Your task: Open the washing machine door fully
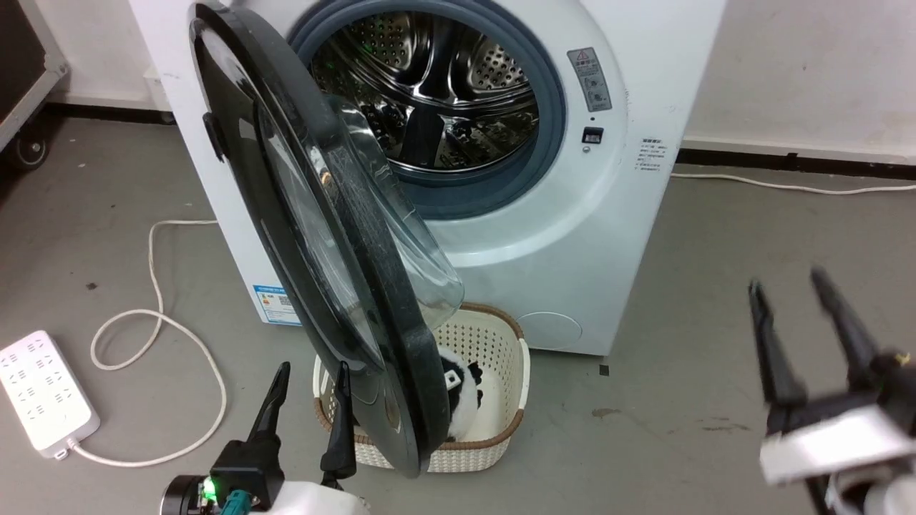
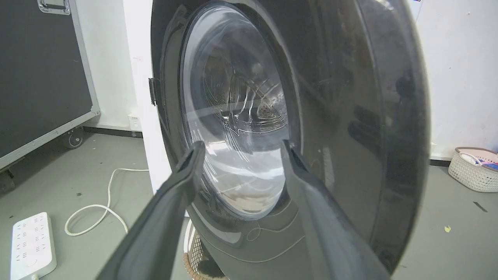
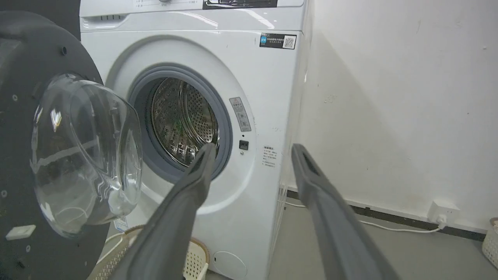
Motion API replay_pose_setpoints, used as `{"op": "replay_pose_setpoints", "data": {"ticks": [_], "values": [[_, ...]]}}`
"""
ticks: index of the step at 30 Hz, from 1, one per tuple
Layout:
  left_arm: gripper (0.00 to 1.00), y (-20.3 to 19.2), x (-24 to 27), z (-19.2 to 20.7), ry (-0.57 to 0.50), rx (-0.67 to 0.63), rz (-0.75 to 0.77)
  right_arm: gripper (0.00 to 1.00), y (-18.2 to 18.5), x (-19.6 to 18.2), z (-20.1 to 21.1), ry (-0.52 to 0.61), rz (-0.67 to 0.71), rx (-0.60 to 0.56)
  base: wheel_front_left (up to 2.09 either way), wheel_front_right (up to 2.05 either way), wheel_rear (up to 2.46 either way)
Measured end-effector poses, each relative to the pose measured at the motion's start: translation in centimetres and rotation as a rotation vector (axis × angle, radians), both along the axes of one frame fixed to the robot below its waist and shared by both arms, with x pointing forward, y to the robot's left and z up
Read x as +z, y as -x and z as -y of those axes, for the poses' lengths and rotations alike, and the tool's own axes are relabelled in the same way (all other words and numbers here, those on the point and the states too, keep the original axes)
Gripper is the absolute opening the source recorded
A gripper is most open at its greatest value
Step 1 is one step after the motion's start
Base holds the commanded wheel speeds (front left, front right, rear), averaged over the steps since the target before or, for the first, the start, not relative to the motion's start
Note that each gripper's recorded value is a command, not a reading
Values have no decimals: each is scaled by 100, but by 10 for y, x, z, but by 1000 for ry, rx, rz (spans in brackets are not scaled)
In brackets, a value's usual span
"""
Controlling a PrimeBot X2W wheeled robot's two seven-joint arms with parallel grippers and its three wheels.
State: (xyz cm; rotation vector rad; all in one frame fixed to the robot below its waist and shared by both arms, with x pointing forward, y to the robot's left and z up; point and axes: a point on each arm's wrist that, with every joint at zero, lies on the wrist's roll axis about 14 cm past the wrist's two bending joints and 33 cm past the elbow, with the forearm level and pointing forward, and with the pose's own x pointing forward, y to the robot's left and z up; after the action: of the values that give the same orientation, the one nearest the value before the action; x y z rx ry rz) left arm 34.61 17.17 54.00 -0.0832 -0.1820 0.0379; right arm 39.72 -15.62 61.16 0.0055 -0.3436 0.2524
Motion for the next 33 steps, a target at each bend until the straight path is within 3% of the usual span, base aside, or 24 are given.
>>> {"op": "replay_pose_setpoints", "data": {"ticks": [9,17,18,19,27,33], "values": [[100,5,-21,3,-26,-9,-62,100,40,-75,-9,-26,-185,-69,0,0,0],[100,5,-21,0,-42,-6,-64,100,42,-82,-9,-46,-204,-69,0,0,0],[46,5,-22,0,-42,-6,-66,100,42,-83,-9,-48,-206,-68,0,0,0],[0,5,-22,0,-42,-7,-67,100,42,-83,-9,-52,-209,-67,0,0,0],[0,3,5,-10,-39,27,18,100,43,-86,-18,-54,-217,-42,0,0,0],[0,12,70,-57,34,211,221,100,44,-86,-20,-54,-216,-36,0,0,0]]}}
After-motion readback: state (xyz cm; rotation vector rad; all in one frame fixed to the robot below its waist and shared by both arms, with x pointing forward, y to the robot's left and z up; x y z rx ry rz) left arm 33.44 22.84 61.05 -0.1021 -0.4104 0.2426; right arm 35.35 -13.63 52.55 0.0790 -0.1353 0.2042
